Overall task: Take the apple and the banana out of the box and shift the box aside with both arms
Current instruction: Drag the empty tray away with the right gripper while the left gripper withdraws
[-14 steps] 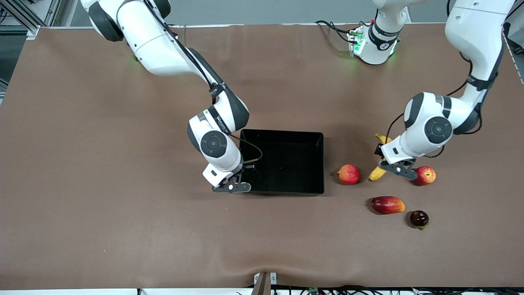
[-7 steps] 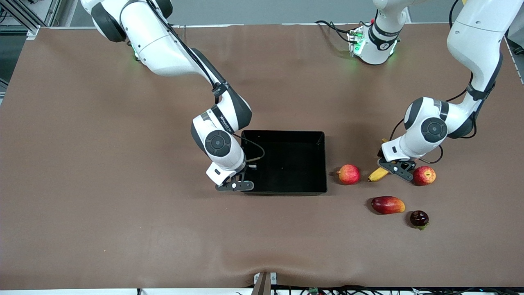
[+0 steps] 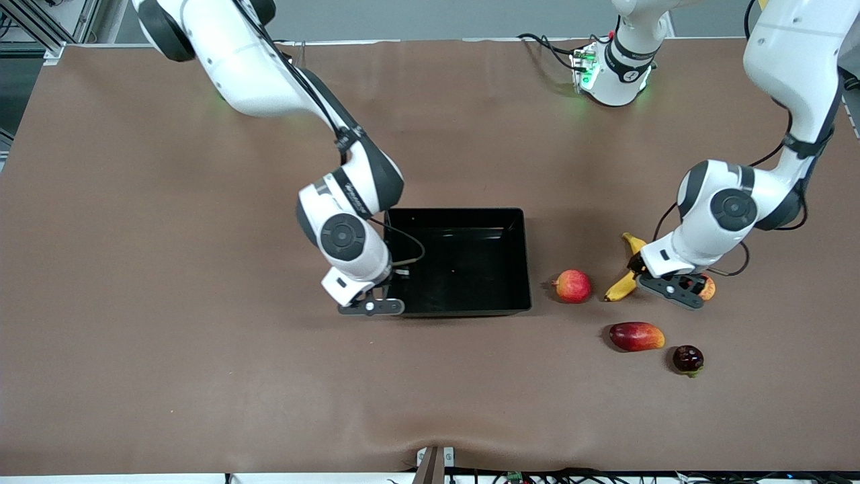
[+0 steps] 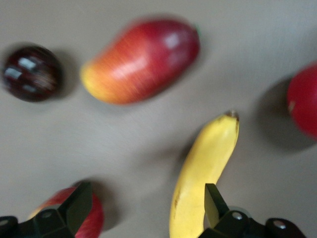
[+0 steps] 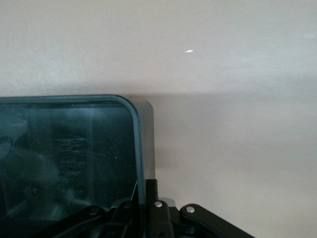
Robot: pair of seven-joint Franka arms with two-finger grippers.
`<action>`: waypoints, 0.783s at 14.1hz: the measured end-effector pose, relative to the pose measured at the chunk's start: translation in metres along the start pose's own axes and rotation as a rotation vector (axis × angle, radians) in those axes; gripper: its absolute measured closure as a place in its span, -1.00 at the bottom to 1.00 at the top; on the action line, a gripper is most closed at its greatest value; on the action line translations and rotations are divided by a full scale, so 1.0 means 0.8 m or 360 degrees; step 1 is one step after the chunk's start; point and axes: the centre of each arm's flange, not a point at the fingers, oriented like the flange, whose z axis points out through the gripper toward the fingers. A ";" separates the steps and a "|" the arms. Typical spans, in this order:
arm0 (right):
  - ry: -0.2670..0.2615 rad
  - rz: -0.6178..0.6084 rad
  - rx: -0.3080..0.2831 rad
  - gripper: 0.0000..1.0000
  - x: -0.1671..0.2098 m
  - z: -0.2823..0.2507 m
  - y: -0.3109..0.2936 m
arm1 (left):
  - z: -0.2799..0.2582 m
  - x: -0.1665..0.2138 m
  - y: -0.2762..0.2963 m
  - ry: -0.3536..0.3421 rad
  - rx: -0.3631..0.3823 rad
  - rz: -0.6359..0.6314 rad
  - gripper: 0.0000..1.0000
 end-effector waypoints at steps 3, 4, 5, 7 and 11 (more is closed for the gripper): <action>-0.0021 0.0124 -0.0008 0.92 0.011 -0.050 0.065 | -0.092 0.015 -0.011 0.0021 -0.0005 -0.0200 -1.00; -0.0035 0.0185 -0.0015 0.92 0.017 -0.054 0.100 | -0.126 0.017 -0.018 -0.0003 -0.0007 -0.0250 -1.00; -0.0056 0.0248 -0.0023 0.92 0.025 -0.053 0.137 | -0.162 0.019 -0.025 -0.0030 -0.0007 -0.0292 -1.00; -0.0091 0.0366 -0.0032 0.92 0.040 -0.047 0.211 | -0.229 0.022 -0.037 -0.0071 -0.0015 -0.0357 -1.00; -0.0124 0.0458 -0.0021 0.92 0.069 -0.037 0.358 | -0.331 0.028 -0.049 -0.0165 -0.0030 -0.0573 -1.00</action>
